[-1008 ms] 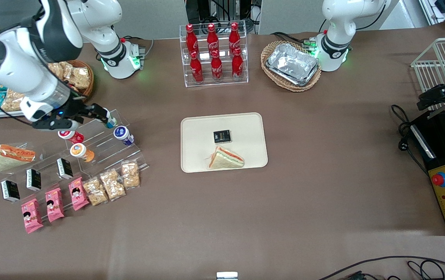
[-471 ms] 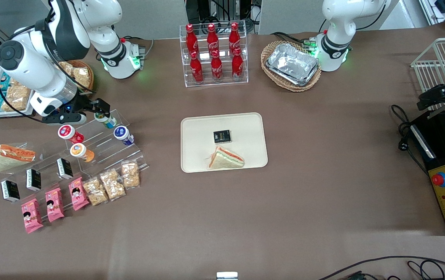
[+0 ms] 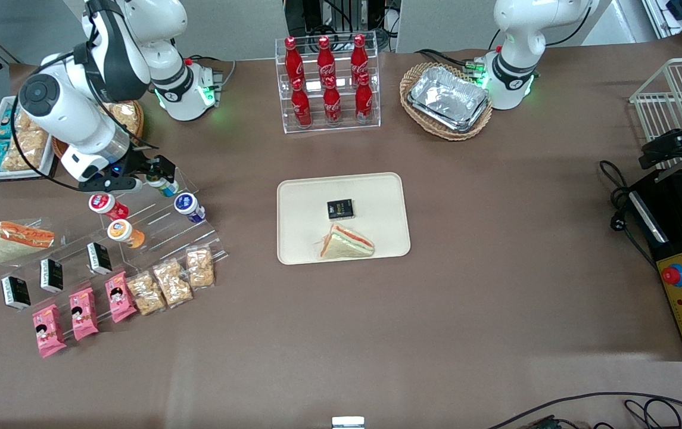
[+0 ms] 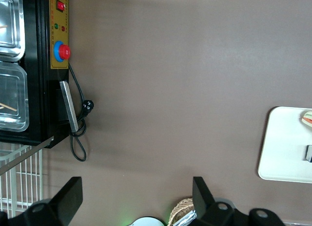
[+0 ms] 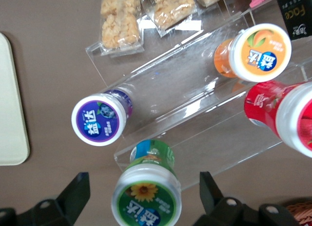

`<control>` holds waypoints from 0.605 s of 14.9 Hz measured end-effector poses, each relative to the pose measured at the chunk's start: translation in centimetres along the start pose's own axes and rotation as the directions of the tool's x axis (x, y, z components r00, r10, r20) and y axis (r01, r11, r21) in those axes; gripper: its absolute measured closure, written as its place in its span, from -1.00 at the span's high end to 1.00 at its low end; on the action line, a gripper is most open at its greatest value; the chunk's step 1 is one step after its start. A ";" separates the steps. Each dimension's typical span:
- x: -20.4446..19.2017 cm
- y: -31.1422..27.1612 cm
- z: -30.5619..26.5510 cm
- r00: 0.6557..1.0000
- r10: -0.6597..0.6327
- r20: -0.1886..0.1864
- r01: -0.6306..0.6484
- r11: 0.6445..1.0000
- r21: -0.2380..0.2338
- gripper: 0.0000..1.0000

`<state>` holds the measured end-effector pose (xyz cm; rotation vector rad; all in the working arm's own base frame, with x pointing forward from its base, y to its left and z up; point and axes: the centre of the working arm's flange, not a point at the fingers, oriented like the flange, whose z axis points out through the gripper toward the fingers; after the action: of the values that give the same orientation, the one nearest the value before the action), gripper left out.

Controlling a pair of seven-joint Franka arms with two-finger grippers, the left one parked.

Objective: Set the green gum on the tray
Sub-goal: 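Lower the right gripper and grasp the green-labelled gum bottle, then carry the green gum bottle over to the white tray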

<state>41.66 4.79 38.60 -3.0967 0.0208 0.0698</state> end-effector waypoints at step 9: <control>-0.3 0.1 1.1 1.000 0.002 0.022 -0.002 1.000 -0.004 0.17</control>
<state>41.34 4.75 37.49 -3.0995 0.0228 0.1042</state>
